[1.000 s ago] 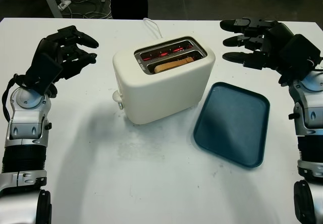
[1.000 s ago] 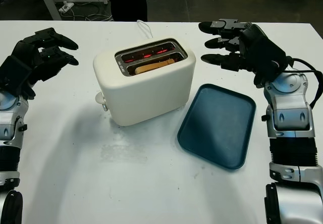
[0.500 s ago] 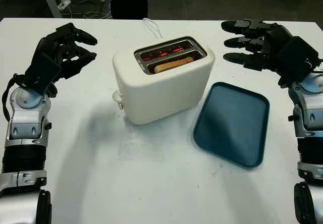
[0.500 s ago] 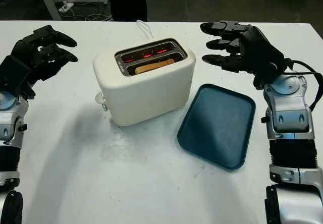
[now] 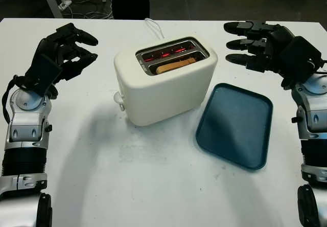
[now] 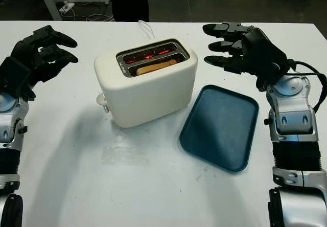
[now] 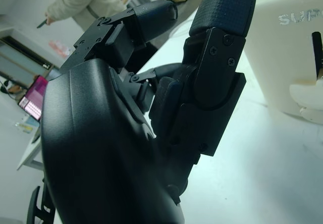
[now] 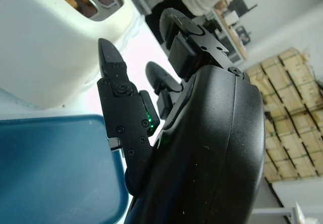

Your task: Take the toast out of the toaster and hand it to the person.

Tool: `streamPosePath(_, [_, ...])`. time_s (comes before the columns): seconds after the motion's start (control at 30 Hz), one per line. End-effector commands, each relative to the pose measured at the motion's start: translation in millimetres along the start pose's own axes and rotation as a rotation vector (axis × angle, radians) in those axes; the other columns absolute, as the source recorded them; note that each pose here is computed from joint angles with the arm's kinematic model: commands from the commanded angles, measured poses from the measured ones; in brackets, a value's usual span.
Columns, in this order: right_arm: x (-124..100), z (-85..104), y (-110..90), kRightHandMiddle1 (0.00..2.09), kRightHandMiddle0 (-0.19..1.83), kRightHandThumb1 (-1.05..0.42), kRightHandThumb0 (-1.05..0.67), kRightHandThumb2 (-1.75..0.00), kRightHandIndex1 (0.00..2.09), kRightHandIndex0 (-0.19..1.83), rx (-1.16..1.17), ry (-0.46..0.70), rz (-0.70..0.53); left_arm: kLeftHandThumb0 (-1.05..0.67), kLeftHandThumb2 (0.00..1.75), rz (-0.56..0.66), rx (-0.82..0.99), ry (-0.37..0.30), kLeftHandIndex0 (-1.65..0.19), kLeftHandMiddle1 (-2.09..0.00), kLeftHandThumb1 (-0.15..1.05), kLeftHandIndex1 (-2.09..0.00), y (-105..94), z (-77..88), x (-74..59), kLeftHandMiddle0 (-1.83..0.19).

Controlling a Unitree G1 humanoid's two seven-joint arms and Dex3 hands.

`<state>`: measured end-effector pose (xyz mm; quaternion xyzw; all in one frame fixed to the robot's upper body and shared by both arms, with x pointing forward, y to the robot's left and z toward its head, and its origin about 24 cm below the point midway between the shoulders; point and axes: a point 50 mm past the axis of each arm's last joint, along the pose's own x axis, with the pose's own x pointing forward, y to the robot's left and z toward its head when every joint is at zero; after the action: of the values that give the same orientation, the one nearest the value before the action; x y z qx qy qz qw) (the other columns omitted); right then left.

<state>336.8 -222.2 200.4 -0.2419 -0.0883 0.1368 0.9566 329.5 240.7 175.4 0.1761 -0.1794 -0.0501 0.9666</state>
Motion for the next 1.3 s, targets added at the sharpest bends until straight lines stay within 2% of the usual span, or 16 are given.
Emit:
streamPosePath(0.0, [-0.1,0.4,1.1,0.00,0.58,-0.89,-0.28,0.00,0.45,0.44,-0.003,0.004,0.003,-1.05,0.12,0.004,-0.005,-0.002,-0.46,-1.28,0.92,-1.20,1.6,-1.6,-1.9,-0.49])
streamPosePath(0.17, [0.4,-0.4,1.4,0.00,0.58,-0.89,-0.25,0.00,0.43,0.46,0.010,-0.002,0.008,-1.05,0.11,0.005,-0.008,0.003,-0.47,-1.28,0.92,-1.20,1.4,-1.7,-1.5,-0.49])
streamPosePath(0.7, [0.9,-1.2,1.5,0.01,0.59,-0.88,-0.33,0.00,0.40,0.49,-0.001,0.007,0.006,-1.05,0.11,0.007,-0.005,0.004,-0.48,-1.29,0.92,-1.20,1.1,-1.3,-1.8,-0.50])
streamPosePath(0.9, [1.3,-2.4,1.5,0.01,0.58,-0.88,-0.28,0.00,0.38,0.49,0.018,0.001,0.007,-1.05,0.13,0.005,0.005,0.004,-0.47,-1.29,0.92,-1.20,1.1,-1.8,-1.5,-0.50])
streamPosePath(1.27, [2.1,2.2,1.9,0.00,0.58,-0.88,-0.28,0.00,0.37,0.49,0.000,0.009,0.010,-1.05,0.12,-0.001,-0.004,0.002,-0.46,-1.29,0.92,-1.20,0.8,-0.9,-0.6,-0.49])
